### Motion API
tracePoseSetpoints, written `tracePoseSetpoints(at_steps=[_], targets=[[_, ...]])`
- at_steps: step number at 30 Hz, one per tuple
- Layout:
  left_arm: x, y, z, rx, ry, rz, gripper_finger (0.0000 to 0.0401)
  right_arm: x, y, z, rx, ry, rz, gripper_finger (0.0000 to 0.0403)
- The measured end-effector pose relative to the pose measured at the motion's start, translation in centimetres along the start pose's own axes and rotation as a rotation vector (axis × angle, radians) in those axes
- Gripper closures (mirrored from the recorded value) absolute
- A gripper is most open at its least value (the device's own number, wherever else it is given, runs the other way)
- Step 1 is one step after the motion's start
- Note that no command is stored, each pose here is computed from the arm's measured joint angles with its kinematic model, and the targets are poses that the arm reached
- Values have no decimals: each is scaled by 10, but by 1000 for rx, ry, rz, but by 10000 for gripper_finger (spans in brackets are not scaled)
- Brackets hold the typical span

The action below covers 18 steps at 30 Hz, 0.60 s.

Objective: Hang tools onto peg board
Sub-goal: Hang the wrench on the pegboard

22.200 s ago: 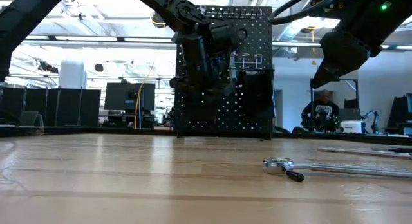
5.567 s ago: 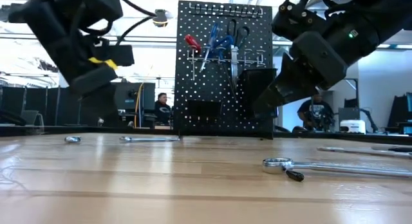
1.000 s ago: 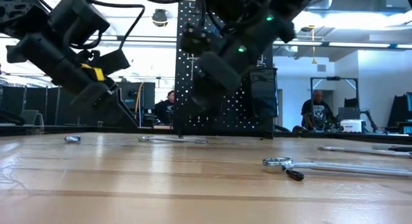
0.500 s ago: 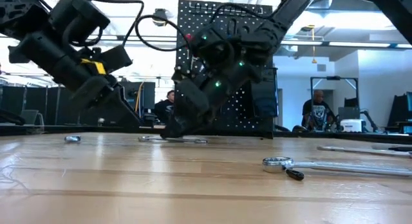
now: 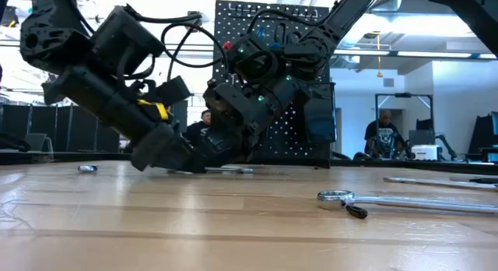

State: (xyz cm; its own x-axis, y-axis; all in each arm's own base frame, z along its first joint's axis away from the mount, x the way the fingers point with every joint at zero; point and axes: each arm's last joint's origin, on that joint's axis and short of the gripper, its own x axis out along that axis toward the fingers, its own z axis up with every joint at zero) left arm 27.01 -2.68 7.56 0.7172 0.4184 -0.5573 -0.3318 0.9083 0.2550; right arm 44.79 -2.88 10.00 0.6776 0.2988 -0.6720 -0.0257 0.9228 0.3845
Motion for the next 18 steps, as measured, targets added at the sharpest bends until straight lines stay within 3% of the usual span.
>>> tracePoseSetpoints(at_steps=[10,18], targets=[[8,-4,1,41,27,62,240,1,4,-2,23,31,88,210],[8,-3,1,51,27,80,240,1,3,-7,-45,72,63,230]])
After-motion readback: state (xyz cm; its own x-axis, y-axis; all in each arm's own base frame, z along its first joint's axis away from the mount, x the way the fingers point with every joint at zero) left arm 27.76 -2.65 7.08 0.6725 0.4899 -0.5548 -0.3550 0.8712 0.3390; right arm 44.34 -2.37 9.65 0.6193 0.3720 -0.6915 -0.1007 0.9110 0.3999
